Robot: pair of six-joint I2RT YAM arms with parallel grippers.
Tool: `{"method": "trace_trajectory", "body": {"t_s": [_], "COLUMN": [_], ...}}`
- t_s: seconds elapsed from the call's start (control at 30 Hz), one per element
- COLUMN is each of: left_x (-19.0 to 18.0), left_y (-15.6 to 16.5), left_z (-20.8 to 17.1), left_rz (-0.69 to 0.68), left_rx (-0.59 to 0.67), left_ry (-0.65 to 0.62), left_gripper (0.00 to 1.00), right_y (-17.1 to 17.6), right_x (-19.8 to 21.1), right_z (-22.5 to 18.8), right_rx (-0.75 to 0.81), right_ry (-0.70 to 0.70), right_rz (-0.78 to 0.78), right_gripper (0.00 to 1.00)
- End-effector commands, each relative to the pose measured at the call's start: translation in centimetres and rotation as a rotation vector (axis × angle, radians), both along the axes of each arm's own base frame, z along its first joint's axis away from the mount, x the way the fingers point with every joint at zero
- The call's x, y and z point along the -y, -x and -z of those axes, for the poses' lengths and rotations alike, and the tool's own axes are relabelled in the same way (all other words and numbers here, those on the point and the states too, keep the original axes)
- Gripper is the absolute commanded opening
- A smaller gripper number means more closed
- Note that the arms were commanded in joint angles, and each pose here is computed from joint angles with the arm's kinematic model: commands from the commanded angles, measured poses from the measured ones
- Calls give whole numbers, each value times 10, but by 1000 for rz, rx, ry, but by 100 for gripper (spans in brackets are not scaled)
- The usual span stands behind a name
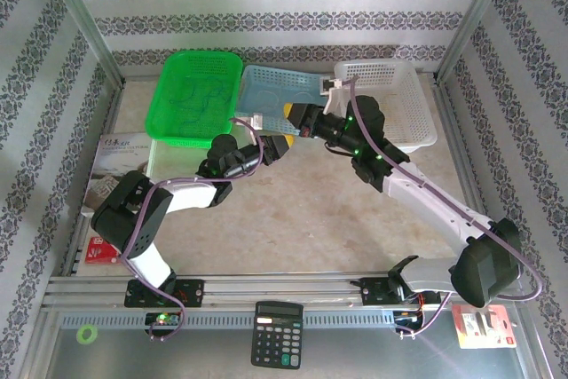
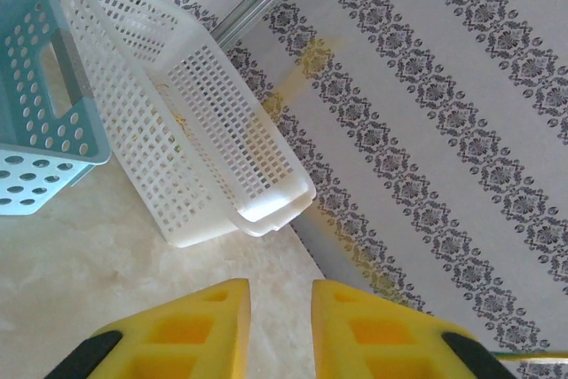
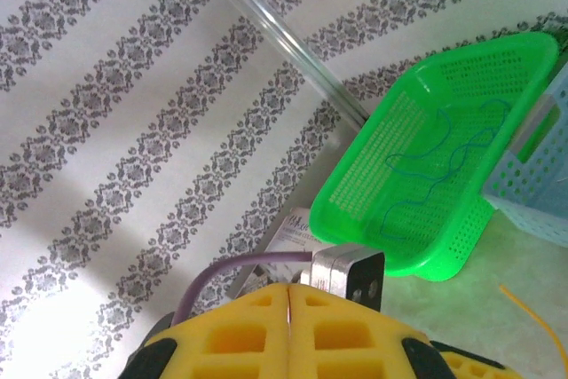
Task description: Untangle the cables
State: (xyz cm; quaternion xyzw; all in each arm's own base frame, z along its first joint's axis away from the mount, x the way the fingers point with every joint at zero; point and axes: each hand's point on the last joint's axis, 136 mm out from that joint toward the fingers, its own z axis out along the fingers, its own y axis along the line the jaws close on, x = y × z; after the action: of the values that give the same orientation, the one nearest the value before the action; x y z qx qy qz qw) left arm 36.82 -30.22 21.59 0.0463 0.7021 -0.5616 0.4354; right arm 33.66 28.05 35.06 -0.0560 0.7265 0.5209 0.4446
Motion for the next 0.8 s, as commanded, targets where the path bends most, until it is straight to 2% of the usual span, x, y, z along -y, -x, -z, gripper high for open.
{"method": "trace_trajectory", "body": {"t_s": [0.0,0.13,0.27,0.43,0.67,0.77], "left_x": [4,3,0,-6,-21,-28], "left_y": [8,11,15,22,31,33], "left_z": [-14,-14,-16,-24,-33,-38], "left_rz": [25,30,28,17,-34,-53], "left_rx": [48,48,50,64,68,68], "left_ry": [58,54,34,0,-80,-110], "left_gripper": [22,23,30,47,74,82], "right_y": [0,-7,-24,-57,-116,-137], "right_x": [10,28,57,113,207,233], "right_z": [-25,-23,-11,11,62,85], "right_rx": [47,43,28,-1,-81,-132], "right_ry": [-44,-41,-9,52,234,260], "right_rz": [12,54,137,298,569,625], "right_gripper": [0,0,0,0,0,0]}}
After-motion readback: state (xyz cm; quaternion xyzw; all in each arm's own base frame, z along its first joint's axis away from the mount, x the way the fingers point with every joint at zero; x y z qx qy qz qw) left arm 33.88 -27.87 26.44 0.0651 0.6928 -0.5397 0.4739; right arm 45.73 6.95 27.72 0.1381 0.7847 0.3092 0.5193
